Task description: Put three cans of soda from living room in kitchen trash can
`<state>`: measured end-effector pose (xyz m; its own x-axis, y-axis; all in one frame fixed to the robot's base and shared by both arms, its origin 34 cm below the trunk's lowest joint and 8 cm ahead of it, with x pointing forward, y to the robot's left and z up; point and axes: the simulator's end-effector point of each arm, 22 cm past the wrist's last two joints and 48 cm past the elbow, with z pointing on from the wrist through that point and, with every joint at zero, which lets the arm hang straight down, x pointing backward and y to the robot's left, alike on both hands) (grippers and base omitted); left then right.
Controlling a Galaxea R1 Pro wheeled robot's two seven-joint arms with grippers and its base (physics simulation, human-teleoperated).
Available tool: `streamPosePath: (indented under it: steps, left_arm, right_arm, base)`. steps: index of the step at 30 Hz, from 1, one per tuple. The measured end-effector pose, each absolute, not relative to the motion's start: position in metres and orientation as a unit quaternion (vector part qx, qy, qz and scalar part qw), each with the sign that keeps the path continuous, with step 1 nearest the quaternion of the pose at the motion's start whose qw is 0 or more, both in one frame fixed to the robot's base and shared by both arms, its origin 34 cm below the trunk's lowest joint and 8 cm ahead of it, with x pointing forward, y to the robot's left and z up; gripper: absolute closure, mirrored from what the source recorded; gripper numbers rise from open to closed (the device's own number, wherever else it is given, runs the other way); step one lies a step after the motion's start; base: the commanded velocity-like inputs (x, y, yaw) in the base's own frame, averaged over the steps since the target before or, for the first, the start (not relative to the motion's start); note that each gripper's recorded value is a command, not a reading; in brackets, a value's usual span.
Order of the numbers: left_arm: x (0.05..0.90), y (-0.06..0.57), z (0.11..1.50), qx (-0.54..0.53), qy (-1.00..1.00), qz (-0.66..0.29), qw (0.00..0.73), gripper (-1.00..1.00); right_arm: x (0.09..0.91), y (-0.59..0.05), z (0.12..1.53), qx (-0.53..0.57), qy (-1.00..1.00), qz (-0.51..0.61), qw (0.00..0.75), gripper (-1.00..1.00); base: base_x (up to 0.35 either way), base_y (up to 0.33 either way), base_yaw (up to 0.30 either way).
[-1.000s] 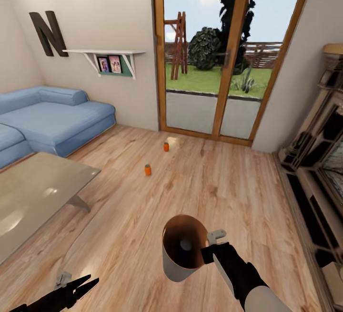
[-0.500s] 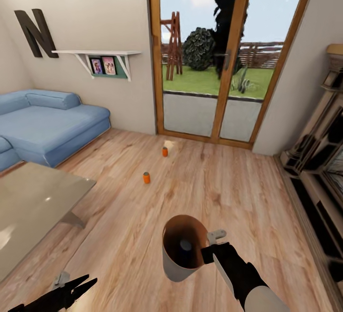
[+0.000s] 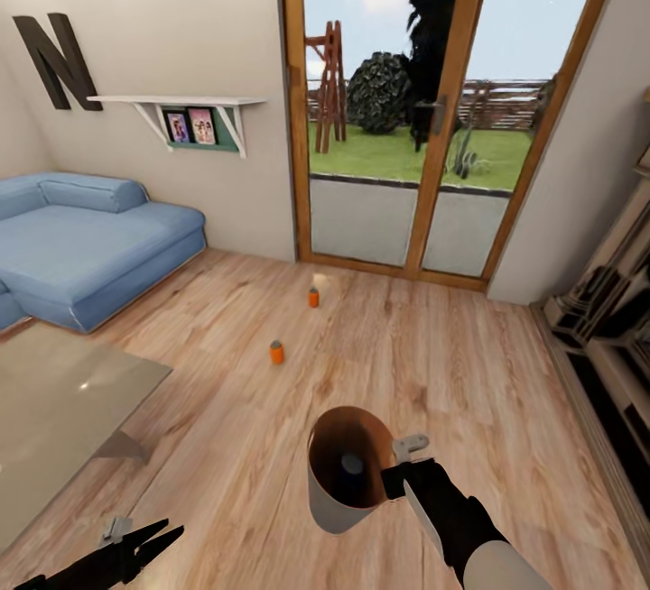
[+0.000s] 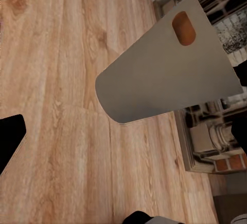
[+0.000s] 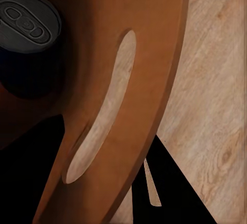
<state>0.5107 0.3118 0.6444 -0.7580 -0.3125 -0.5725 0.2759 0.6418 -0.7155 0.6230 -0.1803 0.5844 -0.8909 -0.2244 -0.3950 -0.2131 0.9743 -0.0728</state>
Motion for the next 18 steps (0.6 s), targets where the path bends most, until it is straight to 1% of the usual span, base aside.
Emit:
streamPosePath:
  steps: [12, 18]
  left_arm:
    - [0.5107, 0.3119, 0.6444, -0.011, 0.837, -0.423, 0.348, -1.0]
    - [0.5107, 0.3118, 0.6444, -0.011, 0.837, -0.423, 0.348, -1.0]
  right_arm:
    - [0.6233, -0.1805, 0.5845, -0.113, 0.972, -0.014, 0.205, 1.0]
    - [0.6233, -0.1805, 0.5845, -0.113, 0.972, -0.014, 0.205, 1.0]
  base:
    - [0.347, 0.0, -0.002]
    - [0.347, 0.0, -0.152]
